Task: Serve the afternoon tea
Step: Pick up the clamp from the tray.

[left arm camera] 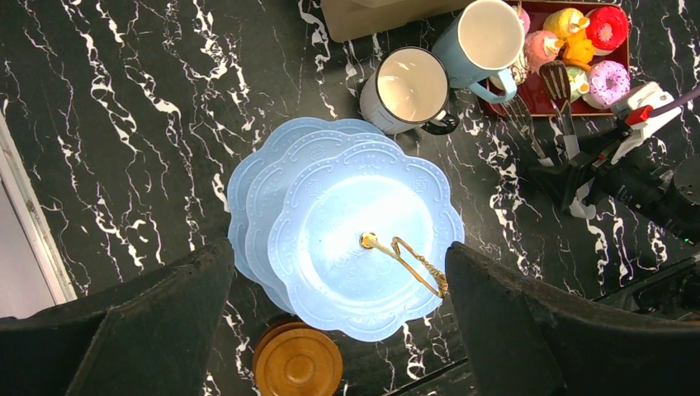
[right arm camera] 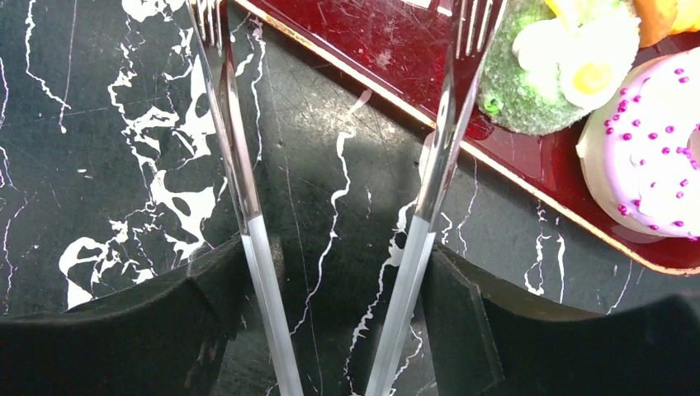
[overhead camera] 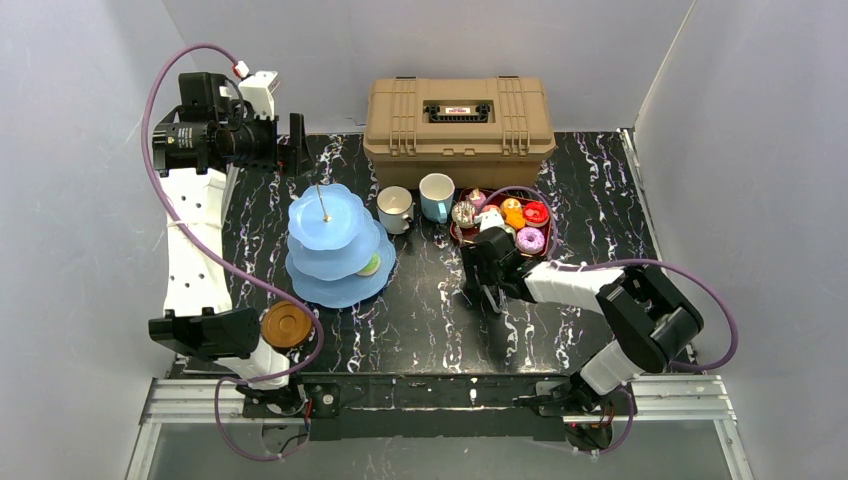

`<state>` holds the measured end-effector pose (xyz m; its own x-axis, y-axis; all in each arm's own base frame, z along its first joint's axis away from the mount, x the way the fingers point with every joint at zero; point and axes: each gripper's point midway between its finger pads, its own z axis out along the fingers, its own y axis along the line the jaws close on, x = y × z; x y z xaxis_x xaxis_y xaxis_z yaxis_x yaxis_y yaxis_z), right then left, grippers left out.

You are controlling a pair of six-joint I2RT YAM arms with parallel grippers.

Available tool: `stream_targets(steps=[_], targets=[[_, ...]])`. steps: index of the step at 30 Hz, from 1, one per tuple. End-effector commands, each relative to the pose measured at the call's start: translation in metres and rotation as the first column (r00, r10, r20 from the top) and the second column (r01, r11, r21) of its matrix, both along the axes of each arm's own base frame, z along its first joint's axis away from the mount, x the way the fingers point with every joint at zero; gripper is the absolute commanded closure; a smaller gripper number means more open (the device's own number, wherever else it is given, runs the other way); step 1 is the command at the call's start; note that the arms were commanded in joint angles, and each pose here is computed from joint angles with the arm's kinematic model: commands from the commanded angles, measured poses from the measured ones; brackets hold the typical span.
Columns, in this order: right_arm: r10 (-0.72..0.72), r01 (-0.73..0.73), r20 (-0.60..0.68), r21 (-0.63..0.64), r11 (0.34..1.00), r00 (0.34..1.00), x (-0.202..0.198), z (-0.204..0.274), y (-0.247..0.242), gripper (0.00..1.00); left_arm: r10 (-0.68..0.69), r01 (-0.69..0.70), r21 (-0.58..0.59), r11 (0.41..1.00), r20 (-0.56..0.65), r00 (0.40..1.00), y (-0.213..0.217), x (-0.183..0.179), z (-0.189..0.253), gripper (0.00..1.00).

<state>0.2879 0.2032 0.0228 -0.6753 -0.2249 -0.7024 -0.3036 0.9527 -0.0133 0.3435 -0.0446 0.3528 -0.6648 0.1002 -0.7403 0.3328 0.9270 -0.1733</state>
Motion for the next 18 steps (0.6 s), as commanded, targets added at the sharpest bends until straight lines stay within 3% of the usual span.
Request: stream_targets(steps=[1, 14, 18], targets=[[0.02, -0.019, 0.022, -0.05, 0.999, 1.0, 0.007, 0.002, 0.003, 0.22, 0.005, -0.004, -0.009, 1.0, 0.04, 0.999, 0.001, -0.01, 0.017, 0.02], [0.025, -0.023, 0.015, -0.096, 0.995, 1.0, 0.032, 0.029, 0.003, 0.27, 0.008, -0.007, -0.012, 1.0, 0.048, 0.999, 0.003, -0.012, 0.019, 0.02], [0.035, -0.036, -0.013, -0.105, 0.994, 0.999, 0.029, 0.025, 0.002, 0.24, 0.01, -0.01, -0.011, 1.0, 0.047, 0.999, 0.005, -0.013, 0.018, 0.02]])
